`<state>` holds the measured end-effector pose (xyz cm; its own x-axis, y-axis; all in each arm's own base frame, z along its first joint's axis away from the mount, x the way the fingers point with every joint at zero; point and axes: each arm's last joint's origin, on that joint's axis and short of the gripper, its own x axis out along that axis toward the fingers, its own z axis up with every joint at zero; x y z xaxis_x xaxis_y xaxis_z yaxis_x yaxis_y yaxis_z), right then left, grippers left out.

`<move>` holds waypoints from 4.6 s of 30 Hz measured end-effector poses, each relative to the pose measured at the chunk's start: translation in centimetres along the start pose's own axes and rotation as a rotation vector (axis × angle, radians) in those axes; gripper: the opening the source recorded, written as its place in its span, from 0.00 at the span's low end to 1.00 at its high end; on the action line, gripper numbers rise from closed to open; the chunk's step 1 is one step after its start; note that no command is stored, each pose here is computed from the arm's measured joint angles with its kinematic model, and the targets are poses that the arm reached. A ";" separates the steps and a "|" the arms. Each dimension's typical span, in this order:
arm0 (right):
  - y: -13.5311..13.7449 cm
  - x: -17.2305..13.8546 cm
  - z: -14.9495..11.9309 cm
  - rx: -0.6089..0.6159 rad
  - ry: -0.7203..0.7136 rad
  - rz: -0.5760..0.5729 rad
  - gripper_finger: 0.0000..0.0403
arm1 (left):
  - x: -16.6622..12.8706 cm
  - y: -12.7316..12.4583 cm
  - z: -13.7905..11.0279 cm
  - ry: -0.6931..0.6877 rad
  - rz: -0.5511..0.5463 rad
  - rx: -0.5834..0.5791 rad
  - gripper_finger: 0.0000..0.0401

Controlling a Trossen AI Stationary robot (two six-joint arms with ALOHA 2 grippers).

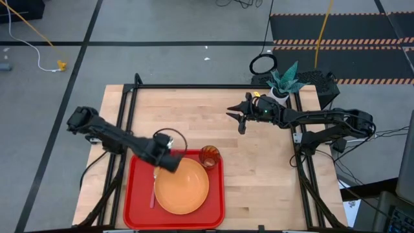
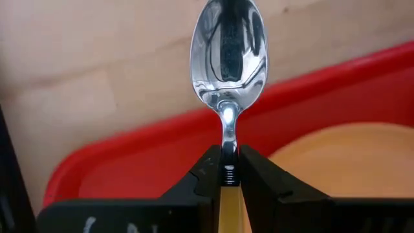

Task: Pick and place plate/cup/fork/spoon on tray
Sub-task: Put the orange spoon on the red serving tray to the left of the pink fork, then return to Home Position

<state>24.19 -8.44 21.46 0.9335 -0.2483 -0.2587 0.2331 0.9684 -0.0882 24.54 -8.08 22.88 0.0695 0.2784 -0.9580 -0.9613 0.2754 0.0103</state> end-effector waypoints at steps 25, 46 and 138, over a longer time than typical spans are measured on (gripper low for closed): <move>0.0 0.0 0.0 0.048 0.005 0.001 0.23 | -0.1 4.1 -13.2 -0.105 0.211 -0.196 0.12; 0.1 0.0 -0.4 0.052 0.041 0.005 0.23 | 3.9 3.1 -16.8 -0.102 0.286 -0.148 0.12; 1.8 -5.2 -4.0 -0.069 -0.075 0.027 0.00 | 4.8 10.5 8.2 -0.804 -0.384 0.766 0.04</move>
<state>18.62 -5.53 18.81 0.9576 -0.2171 -0.1893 0.1906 0.9703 -0.1489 16.98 3.66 20.77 0.7320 0.4817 -0.4817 -0.4481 0.8731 0.1922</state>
